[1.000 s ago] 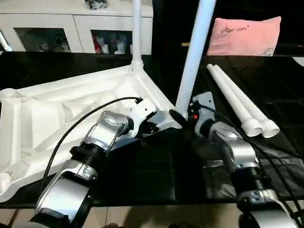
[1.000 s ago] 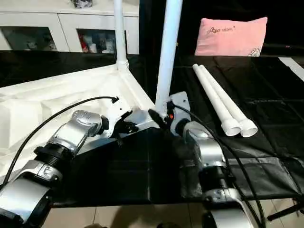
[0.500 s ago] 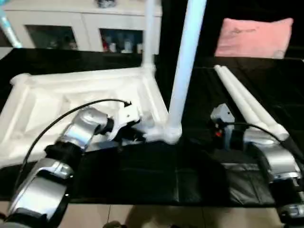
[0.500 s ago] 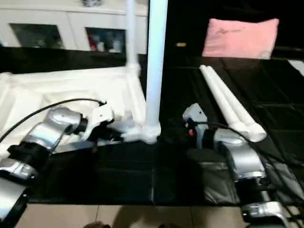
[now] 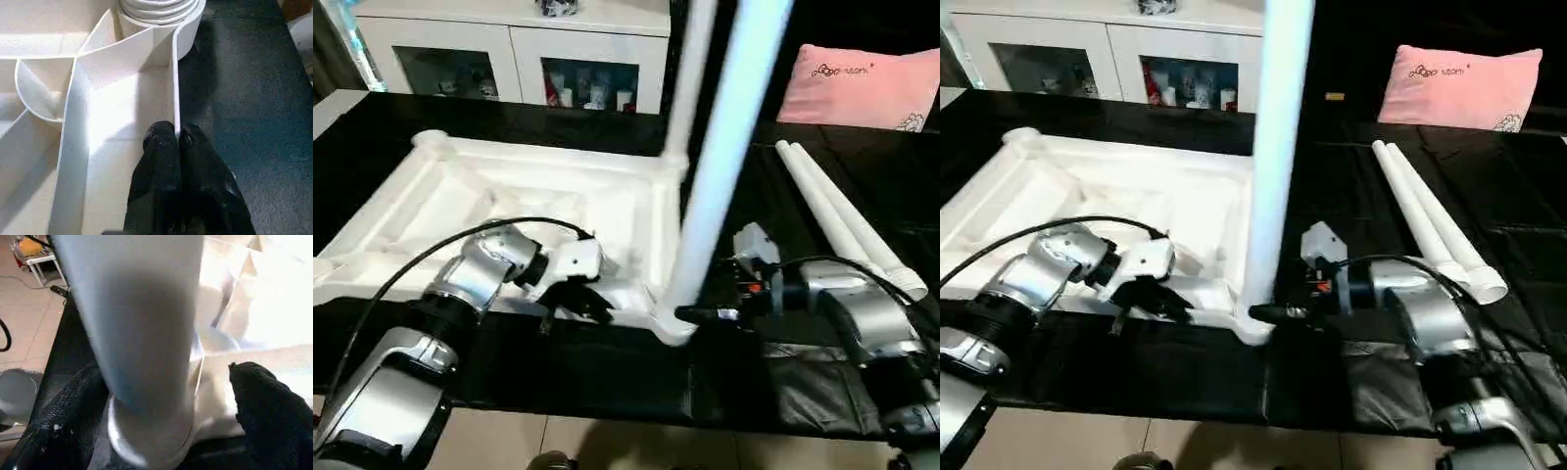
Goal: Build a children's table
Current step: Rotate leg to tighten
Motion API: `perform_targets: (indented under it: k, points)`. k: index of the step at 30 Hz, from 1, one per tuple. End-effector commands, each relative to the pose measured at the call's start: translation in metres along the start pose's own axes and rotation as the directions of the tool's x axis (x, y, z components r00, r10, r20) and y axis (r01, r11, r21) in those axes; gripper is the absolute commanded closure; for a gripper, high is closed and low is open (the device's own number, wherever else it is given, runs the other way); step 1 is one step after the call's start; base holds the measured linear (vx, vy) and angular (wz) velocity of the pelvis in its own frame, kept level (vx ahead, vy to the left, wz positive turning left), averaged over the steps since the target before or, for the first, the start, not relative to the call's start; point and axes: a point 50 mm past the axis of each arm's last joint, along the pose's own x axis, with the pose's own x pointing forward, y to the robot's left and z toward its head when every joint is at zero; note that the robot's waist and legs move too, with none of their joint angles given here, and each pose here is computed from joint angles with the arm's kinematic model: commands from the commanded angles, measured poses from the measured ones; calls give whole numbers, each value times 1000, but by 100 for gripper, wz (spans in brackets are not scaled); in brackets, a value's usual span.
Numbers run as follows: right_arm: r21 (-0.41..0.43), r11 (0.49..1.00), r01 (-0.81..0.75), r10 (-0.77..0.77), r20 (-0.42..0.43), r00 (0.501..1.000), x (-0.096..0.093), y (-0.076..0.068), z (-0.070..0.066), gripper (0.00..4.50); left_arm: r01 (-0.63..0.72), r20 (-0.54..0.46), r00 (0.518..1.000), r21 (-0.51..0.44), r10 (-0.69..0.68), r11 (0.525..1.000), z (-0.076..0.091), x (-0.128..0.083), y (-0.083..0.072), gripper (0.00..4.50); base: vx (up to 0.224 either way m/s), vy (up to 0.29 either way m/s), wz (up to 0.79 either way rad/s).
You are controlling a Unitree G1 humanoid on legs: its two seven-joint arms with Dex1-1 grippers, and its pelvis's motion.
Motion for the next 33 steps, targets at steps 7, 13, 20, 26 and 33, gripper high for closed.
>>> perform_targets:
  k: [7,13,20,26,33]
  points:
    - [19,995,-97,97,6,995,0,2,3,144,51,19,998,93,-53,994,14,4,-1,450,0,0,0]
    - [35,992,-119,119,4,993,-1,4,1,193,50,19,998,91,-52,995,14,4,-1,450,0,0,0]
    - [43,989,-139,139,7,990,-1,6,1,242,51,22,998,84,-53,995,12,6,-2,450,0,0,0]
    - [51,987,-154,154,7,988,0,9,-1,248,39,26,999,73,-41,997,11,5,-2,450,0,0,0]
    - [94,996,-6,2,46,999,9,2,0,250,-109,93,989,-44,113,993,16,8,10,450,0,0,0]
